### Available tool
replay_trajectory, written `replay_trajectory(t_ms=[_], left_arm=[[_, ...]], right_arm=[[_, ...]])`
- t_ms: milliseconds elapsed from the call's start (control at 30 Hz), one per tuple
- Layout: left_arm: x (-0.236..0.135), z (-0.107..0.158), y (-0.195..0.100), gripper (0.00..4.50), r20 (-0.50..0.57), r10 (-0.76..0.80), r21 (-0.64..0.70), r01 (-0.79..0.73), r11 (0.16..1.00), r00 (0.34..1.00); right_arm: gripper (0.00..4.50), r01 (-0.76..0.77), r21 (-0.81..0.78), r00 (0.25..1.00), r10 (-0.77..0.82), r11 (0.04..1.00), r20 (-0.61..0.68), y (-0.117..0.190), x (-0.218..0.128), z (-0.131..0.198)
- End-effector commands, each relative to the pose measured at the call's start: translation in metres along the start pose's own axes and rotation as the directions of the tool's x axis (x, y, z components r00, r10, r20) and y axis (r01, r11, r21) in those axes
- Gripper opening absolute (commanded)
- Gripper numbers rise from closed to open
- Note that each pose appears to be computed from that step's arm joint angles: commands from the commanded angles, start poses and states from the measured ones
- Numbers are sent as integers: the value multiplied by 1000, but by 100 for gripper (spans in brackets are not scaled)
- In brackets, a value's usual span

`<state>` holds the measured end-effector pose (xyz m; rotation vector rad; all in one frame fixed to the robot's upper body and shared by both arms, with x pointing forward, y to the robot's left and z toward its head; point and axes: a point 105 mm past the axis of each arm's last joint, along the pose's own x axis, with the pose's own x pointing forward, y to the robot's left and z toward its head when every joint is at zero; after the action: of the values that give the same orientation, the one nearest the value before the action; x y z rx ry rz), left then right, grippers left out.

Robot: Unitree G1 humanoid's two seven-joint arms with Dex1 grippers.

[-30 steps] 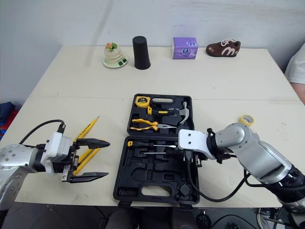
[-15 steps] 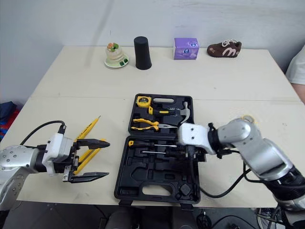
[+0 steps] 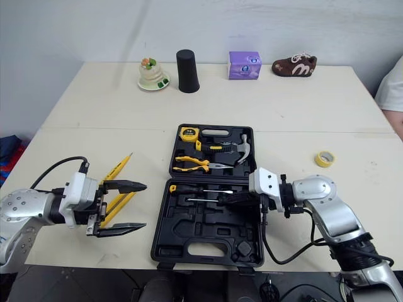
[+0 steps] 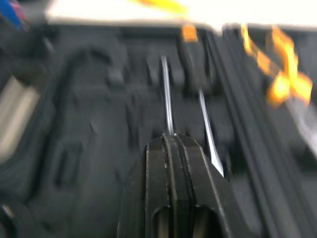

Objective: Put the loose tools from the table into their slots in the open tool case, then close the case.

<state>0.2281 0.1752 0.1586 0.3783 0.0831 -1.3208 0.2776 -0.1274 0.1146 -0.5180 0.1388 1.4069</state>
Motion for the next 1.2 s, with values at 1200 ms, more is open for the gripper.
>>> replay_trajectory(t_ms=[1200], left_arm=[[5, -1, 2, 450, 0, 15, 15, -15, 1000, 1000]], right_arm=[[6, -35, 88, 967, 56, 995, -247, 17, 50, -24]])
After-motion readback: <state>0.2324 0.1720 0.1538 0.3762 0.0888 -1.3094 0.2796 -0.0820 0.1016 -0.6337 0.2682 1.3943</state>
